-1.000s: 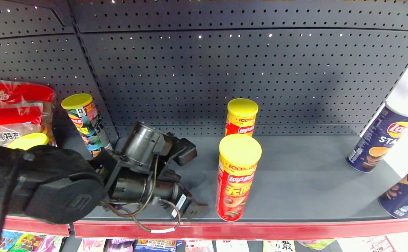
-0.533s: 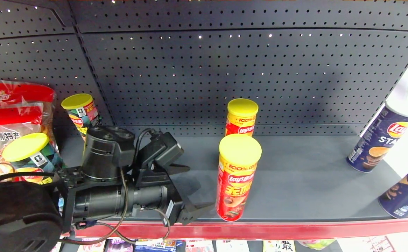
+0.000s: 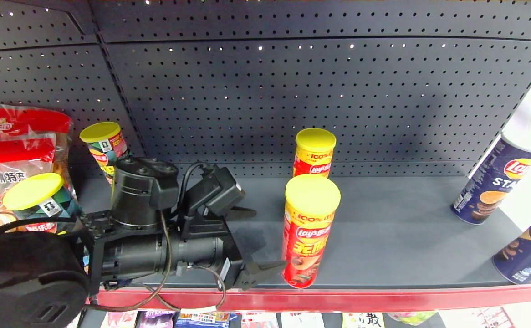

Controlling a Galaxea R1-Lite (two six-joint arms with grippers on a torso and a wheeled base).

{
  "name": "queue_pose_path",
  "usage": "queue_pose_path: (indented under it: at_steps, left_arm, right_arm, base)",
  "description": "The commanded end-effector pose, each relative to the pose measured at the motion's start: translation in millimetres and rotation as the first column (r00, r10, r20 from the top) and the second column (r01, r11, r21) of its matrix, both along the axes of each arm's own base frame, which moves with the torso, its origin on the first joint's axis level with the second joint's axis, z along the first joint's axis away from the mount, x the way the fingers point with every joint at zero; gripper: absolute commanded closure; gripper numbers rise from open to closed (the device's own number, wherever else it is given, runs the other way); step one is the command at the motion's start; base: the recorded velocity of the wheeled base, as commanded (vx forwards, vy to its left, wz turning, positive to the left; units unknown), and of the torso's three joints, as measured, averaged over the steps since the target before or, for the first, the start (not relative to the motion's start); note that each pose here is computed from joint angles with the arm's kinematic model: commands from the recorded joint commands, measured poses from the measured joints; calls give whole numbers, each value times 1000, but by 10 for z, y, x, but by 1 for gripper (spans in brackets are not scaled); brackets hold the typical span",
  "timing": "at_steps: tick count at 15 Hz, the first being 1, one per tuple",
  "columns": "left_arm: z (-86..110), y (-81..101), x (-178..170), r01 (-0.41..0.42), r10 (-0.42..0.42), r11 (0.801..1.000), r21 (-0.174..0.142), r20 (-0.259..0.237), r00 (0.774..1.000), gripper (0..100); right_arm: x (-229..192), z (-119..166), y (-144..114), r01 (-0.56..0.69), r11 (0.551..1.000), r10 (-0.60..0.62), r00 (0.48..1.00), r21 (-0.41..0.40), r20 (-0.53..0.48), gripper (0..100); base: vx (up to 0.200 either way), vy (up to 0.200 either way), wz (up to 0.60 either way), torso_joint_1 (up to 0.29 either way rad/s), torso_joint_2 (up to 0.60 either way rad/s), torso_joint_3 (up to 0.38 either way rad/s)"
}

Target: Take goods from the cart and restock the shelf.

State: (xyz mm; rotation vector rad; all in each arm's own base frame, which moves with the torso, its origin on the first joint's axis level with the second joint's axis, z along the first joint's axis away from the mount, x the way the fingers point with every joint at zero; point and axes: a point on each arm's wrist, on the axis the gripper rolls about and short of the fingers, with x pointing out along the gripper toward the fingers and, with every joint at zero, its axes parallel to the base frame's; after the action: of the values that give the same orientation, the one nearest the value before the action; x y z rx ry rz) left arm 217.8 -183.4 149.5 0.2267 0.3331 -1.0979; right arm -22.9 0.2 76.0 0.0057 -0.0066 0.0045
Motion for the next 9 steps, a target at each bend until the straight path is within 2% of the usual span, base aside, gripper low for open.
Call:
queue_pose_path:
  at_steps: [1,7,9]
  left_arm:
    - [-31,-82,104,0,0,1000,5,-1,1000,0]
    - [-77,-214,208,17,-17,1000,13,6,1000,0]
    - [-60,-262,268,18,-18,1000,7,19,1000,0]
  right_arm:
    - [1,1,0,0,1000,0,1000,0,0,0]
    - [1,1,0,0,1000,0,1000,0,0,0]
    - [1,1,0,0,1000,0,1000,0,0,0]
  base:
    - [0,0,0,0,0,0]
    - [0,0,0,0,0,0]
    - [0,0,0,0,0,0]
